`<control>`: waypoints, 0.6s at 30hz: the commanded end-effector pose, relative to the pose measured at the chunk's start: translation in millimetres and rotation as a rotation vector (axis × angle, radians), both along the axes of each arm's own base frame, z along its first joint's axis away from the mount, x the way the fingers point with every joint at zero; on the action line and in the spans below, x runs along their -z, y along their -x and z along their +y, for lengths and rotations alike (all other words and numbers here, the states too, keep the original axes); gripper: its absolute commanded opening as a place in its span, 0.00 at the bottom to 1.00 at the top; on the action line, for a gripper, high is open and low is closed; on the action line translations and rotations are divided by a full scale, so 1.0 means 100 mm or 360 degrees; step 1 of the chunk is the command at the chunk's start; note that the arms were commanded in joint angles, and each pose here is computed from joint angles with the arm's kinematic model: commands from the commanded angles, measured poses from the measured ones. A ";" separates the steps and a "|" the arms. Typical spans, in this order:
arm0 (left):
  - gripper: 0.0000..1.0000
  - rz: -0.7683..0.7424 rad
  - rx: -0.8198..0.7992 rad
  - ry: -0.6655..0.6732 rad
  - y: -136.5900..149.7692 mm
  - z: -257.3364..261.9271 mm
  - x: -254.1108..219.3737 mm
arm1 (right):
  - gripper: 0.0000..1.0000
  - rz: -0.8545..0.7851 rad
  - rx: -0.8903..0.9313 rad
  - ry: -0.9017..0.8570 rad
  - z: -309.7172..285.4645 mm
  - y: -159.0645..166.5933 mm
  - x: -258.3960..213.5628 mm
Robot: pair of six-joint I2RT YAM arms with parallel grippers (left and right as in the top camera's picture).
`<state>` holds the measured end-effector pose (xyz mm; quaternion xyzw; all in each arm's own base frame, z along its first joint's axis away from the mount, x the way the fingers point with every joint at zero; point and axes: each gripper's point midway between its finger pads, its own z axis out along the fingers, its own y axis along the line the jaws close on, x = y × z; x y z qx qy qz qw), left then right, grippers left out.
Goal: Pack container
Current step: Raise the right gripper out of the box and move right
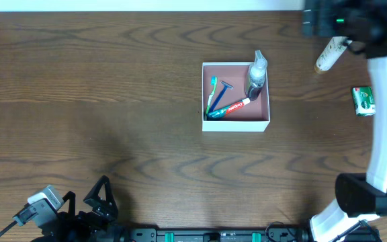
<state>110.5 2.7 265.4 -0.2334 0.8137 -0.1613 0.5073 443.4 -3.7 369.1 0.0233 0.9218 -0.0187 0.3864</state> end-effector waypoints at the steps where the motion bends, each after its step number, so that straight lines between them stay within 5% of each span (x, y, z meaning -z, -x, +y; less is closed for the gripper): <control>1: 0.98 -0.0007 -0.0010 0.0007 0.00 0.01 0.00 | 0.99 0.0147 0.0134 0.0089 -0.39 -0.08 0.33; 18: 0.98 -0.0007 -0.0010 0.0007 0.00 0.01 0.00 | 0.99 0.0339 0.0075 0.0218 -1.05 -0.65 1.21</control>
